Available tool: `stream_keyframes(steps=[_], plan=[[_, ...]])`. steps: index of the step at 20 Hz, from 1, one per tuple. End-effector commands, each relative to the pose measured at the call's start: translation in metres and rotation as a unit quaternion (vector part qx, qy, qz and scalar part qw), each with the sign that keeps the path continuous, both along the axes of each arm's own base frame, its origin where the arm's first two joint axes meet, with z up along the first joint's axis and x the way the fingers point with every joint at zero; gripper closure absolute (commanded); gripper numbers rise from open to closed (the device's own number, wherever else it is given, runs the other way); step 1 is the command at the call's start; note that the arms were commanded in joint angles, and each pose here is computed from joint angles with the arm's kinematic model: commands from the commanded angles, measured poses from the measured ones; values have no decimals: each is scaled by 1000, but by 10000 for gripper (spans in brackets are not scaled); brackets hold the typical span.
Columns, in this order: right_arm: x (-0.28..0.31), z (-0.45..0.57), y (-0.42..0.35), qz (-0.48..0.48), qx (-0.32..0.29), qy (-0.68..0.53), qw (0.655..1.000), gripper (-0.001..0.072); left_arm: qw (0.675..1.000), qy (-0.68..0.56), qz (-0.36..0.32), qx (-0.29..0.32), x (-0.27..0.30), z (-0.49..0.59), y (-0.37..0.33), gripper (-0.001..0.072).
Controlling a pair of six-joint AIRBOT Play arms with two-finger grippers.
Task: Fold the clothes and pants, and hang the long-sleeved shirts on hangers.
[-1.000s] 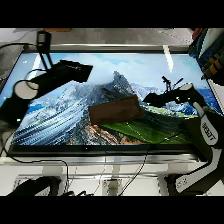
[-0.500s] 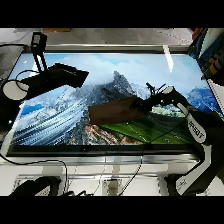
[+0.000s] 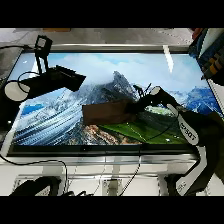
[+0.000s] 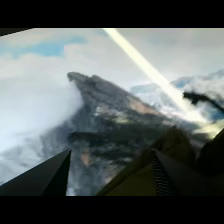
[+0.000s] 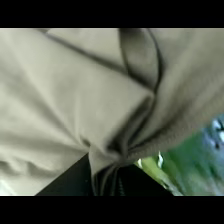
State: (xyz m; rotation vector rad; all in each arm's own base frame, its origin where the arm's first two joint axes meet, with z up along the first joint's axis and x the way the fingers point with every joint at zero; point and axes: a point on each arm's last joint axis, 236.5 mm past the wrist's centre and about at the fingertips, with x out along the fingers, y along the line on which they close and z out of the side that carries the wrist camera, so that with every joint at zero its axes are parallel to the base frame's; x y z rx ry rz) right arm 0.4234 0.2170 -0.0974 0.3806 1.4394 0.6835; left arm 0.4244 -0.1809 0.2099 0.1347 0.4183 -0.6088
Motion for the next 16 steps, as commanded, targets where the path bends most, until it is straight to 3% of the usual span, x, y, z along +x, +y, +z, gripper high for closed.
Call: stream_keyframes(steps=[1, 3, 6, 9, 12, 16], plan=[[9, 46, -8, 4, 20, -7, 1000, 691, 989, -1, 4, 149, -2, -29, 37, 241], [22, 82, -43, -33, 3, -24, 999, 691, 982, 5, 5, 190, -5, -37, 49, 234], [23, 141, -116, -97, -41, -54, 993, 691, 981, 7, 4, 192, -5, -38, 49, 234], [-2, 191, -208, -173, -121, -81, 974, 691, 981, 7, 4, 192, -5, -38, 49, 234], [-46, 229, -307, -280, -217, -90, 931, 691, 981, 6, 4, 192, -5, -38, 49, 234], [-125, 268, -427, -422, -332, -83, 839, 691, 981, 6, 4, 192, -4, -38, 49, 234]])
